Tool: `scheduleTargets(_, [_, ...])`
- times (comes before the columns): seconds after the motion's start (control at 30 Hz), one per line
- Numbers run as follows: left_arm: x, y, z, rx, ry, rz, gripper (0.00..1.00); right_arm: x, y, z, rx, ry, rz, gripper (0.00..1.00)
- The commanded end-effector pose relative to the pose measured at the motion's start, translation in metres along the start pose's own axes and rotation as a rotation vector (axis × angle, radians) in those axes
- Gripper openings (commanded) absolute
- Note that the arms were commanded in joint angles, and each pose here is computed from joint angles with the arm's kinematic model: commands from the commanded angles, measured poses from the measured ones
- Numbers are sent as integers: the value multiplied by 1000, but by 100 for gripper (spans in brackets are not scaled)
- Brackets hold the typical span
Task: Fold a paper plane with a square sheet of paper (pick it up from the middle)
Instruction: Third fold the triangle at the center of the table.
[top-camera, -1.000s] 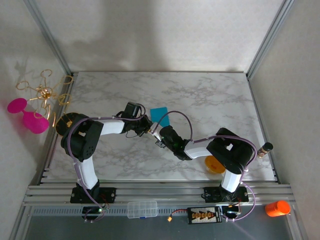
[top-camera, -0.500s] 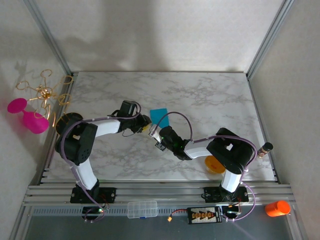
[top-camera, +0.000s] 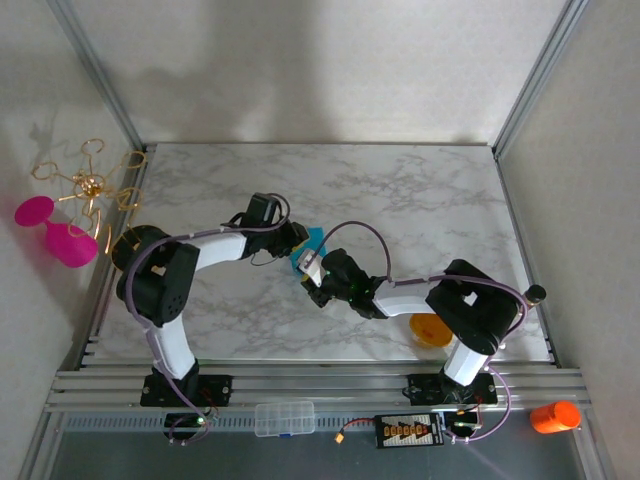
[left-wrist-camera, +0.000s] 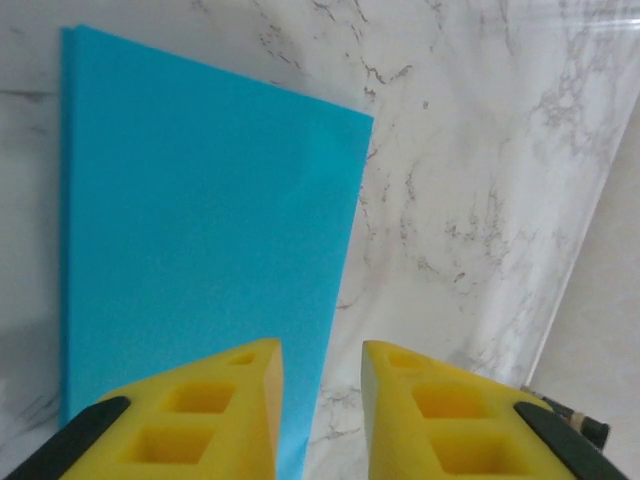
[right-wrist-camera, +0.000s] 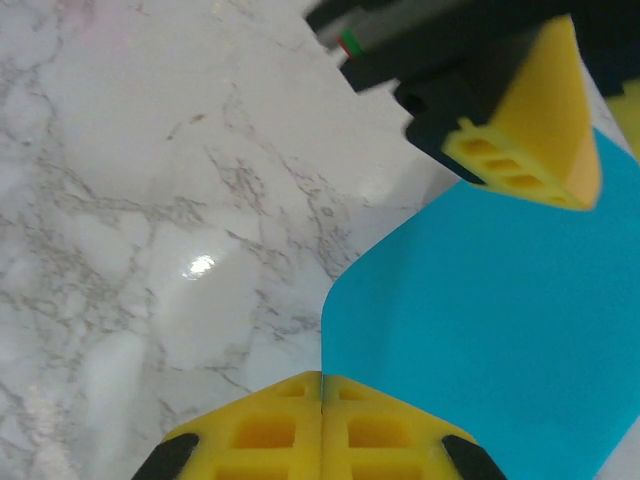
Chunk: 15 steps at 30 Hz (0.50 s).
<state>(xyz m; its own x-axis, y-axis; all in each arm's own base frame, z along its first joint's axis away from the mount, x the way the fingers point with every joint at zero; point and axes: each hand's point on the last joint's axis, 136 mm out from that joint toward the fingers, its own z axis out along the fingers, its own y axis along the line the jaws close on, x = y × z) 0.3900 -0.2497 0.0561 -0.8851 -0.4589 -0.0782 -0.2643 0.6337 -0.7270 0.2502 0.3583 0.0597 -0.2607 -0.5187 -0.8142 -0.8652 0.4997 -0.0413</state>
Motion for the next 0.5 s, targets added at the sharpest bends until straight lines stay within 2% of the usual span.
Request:
scheduleTargets(0.0, [1, 13, 12, -77, 15, 42, 25, -6, 5, -8, -49, -19, 44, 0])
scheduleTargets(0.23, [-1, 35, 22, -182, 23, 60, 17, -4, 4, -7, -69, -12, 67, 0])
scheduleTargets(0.47, [7, 59, 29, -296, 48, 93, 11, -3, -12, -4, -13, 1, 130, 0])
